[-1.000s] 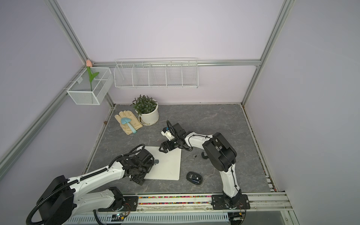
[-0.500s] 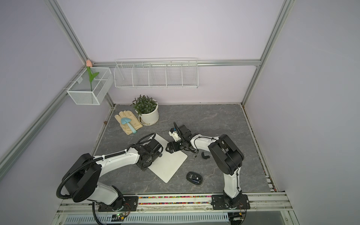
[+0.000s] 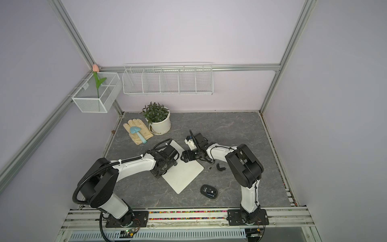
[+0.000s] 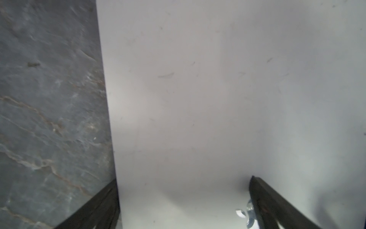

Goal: Insert the wireless mouse receiver into the laptop
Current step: Adjust the laptop at the center of the board.

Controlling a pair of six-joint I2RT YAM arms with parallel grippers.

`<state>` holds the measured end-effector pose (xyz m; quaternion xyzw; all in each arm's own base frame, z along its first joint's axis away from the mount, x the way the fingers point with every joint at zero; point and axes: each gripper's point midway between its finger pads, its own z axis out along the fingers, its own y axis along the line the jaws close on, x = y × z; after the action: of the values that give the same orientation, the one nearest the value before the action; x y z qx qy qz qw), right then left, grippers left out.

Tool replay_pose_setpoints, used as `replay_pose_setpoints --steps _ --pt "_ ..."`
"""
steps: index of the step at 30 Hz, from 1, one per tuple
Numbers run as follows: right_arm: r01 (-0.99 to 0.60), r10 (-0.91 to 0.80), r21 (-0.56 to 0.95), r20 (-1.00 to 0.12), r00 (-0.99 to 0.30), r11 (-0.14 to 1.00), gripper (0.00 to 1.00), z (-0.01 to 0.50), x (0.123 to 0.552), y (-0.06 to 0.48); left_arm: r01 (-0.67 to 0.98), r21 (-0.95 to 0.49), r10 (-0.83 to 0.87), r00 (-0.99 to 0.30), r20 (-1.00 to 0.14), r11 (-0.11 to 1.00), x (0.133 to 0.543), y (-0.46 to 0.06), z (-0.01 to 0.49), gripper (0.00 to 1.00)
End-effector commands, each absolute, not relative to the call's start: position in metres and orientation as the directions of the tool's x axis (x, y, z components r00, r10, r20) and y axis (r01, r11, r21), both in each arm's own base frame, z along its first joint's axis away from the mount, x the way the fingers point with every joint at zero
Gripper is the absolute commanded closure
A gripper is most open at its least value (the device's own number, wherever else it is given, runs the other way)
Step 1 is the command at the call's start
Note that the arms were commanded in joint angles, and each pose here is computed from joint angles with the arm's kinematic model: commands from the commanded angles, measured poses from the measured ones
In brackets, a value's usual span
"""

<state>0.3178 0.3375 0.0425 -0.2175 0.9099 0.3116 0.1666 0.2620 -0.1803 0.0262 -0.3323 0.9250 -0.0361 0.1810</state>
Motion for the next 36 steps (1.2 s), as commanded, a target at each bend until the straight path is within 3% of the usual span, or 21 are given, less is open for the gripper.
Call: replay_pose_setpoints --steps 1,19,27,36 --pt "-0.519 -0.335 0.583 -0.400 -0.853 0.625 0.14 0.053 0.297 0.362 -0.537 -0.426 -0.664 -0.704 -0.250 0.729 0.298 -0.238 0.045 0.00" --pt "-0.548 -0.350 0.593 -0.423 -0.836 0.591 0.14 0.063 0.309 0.393 -0.525 -0.464 -0.679 -0.683 -0.271 0.713 0.327 -0.223 0.060 0.00" --pt "-0.577 -0.290 0.490 -0.542 -0.789 0.654 0.08 0.103 0.314 0.361 -0.461 -0.487 -0.632 -0.722 -0.280 0.742 0.318 -0.224 0.066 0.00" --pt "-0.566 -0.310 0.427 -0.533 -0.787 0.705 0.02 0.114 0.302 0.323 -0.417 -0.503 -0.614 -0.717 -0.330 0.757 0.309 -0.210 0.078 0.00"
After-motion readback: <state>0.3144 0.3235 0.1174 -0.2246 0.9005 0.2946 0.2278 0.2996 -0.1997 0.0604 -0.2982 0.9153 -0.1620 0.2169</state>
